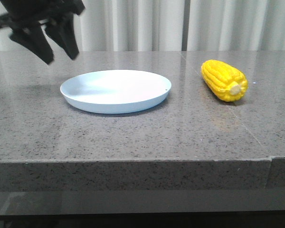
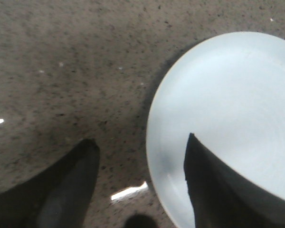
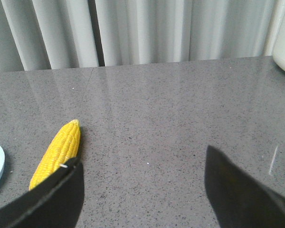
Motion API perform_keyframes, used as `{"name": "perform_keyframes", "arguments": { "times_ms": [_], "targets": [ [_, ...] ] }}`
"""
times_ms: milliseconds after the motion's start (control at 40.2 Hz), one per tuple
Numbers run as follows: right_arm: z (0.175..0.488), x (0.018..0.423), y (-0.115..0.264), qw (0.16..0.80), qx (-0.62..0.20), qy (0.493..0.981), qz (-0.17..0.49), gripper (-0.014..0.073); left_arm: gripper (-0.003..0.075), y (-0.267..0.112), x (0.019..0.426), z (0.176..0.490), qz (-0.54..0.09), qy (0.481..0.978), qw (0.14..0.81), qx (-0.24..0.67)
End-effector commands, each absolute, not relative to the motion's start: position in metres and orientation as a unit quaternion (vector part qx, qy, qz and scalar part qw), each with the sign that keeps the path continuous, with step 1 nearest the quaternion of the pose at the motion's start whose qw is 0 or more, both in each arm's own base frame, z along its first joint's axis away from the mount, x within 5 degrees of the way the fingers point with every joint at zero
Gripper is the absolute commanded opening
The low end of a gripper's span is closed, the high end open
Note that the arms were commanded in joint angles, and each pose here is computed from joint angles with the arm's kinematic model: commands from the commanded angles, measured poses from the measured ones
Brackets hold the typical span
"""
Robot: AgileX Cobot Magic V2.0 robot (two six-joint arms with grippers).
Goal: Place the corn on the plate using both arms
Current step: 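Push the pale blue plate with the left gripper toward the table center, then raise the left gripper away from the plate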
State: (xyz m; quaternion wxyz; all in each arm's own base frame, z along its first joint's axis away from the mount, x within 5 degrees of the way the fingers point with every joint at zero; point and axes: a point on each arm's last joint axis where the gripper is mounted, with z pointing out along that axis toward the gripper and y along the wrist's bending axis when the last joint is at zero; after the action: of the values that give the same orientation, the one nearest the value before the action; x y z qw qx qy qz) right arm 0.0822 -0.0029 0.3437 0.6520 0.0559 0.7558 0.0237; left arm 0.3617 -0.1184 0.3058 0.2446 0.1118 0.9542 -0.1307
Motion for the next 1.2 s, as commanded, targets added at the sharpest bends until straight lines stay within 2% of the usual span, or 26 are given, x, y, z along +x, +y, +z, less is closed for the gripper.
{"name": "perform_keyframes", "arguments": {
  "times_ms": [0, 174, 274, 373, 697, 871, 1170],
  "targets": [
    [0.361, 0.083, -0.004, 0.688, 0.054, 0.723, 0.020, 0.0559, 0.0323, -0.097, 0.348, 0.348, -0.119, 0.941, 0.300, 0.097],
    [0.361, 0.083, -0.004, 0.688, 0.054, 0.723, 0.020, 0.0559, 0.0074, -0.053, 0.325, 0.361, -0.089, 0.946, 0.306, 0.056],
    [0.361, 0.083, -0.004, 0.688, 0.054, 0.723, 0.020, 0.0559, -0.0019, -0.036, 0.305, 0.368, -0.077, 0.943, 0.321, 0.036],
    [0.361, 0.083, -0.004, 0.688, 0.054, 0.723, 0.020, 0.0559, -0.0020, -0.025, 0.283, 0.372, -0.054, 0.937, 0.344, 0.031],
    [0.361, 0.083, -0.004, 0.688, 0.054, 0.723, 0.020, 0.0559, -0.0020, -0.016, 0.184, 0.380, -0.037, 0.863, 0.502, 0.042],
    [0.361, 0.083, -0.004, 0.688, 0.054, 0.723, 0.020, 0.0559, -0.0020, -0.012, 0.130, 0.364, -0.029, 0.814, 0.578, 0.046],
    [0.361, 0.083, -0.004, 0.688, 0.054, 0.723, 0.020, 0.0559, -0.0020, -0.006, 0.052, 0.335, -0.019, 0.740, 0.670, 0.047]
  ]
}}
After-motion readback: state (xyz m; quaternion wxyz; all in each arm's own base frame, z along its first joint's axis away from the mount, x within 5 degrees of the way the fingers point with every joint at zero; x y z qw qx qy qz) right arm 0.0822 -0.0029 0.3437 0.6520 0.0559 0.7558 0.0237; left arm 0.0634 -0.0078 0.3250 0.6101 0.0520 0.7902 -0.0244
